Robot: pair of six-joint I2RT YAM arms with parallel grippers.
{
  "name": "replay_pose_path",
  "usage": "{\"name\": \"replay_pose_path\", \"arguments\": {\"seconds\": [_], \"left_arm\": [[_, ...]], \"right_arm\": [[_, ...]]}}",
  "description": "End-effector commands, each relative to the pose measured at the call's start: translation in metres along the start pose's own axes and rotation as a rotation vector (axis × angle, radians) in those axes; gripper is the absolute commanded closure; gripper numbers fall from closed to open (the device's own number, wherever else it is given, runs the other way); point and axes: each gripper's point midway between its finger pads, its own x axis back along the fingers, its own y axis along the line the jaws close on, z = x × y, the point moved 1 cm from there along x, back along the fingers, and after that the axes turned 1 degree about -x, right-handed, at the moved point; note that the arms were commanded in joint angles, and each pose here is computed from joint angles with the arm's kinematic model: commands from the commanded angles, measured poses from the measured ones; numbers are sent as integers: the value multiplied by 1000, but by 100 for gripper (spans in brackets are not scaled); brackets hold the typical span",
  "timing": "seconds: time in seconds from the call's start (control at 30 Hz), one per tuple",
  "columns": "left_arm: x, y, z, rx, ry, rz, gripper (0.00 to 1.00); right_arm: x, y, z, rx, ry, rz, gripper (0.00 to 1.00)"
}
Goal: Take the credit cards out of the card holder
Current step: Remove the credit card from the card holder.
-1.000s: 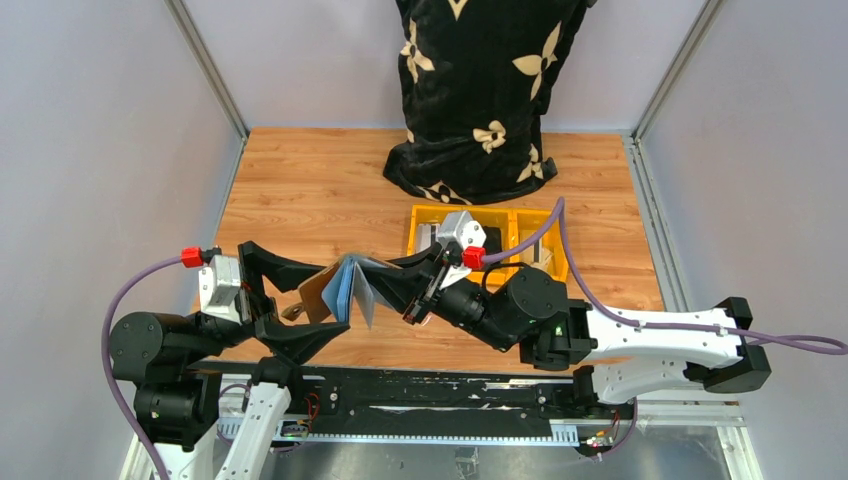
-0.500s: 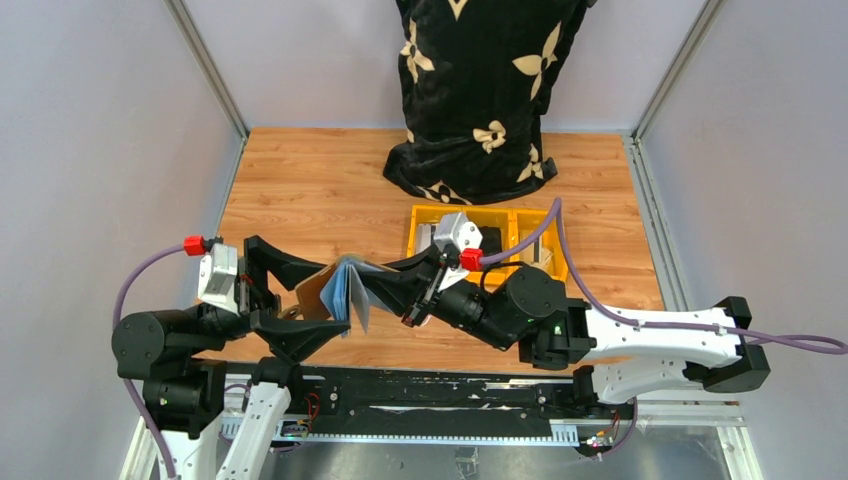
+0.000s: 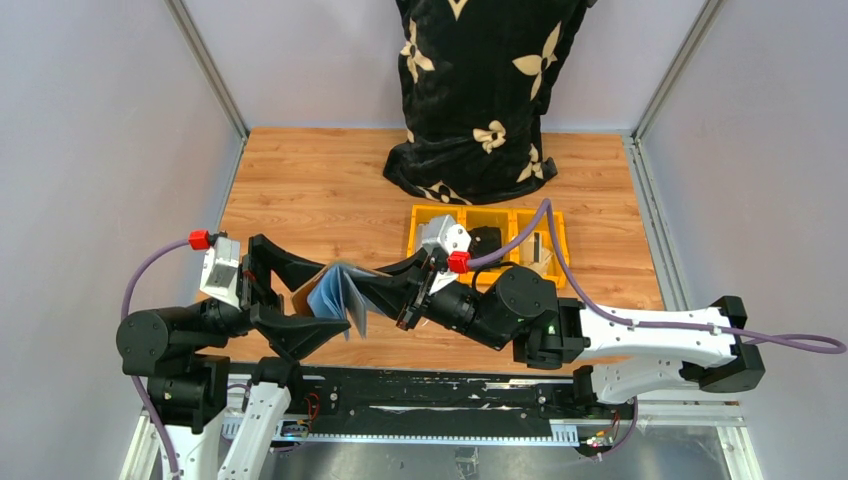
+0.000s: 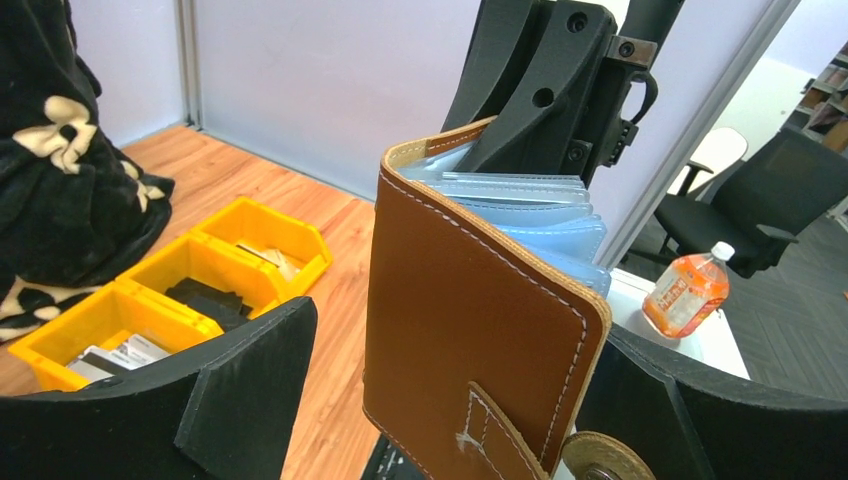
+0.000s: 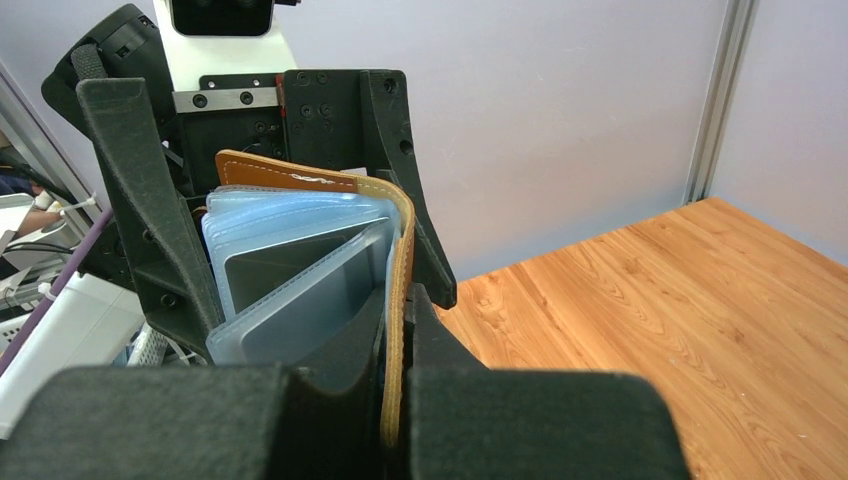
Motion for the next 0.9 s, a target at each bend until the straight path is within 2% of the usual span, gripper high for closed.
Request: {"name": "replay_pose_path", "arguments": {"seconds": [0.0, 0.33, 0.57, 0.87], "left_arm": [[0, 4, -6, -23, -17, -43, 6], [6, 27, -10, -95, -42, -213, 13], [7, 28, -10, -89, -39, -222, 16], [7, 30, -16, -102, -55, -246, 29]], "right_arm": [[6, 6, -24, -24, -51, -35, 100], [20, -3, -29, -26, -77, -6, 100], [24, -4, -30, -25, -82, -11, 100], [29, -7, -32, -23, -91, -4, 100]]}}
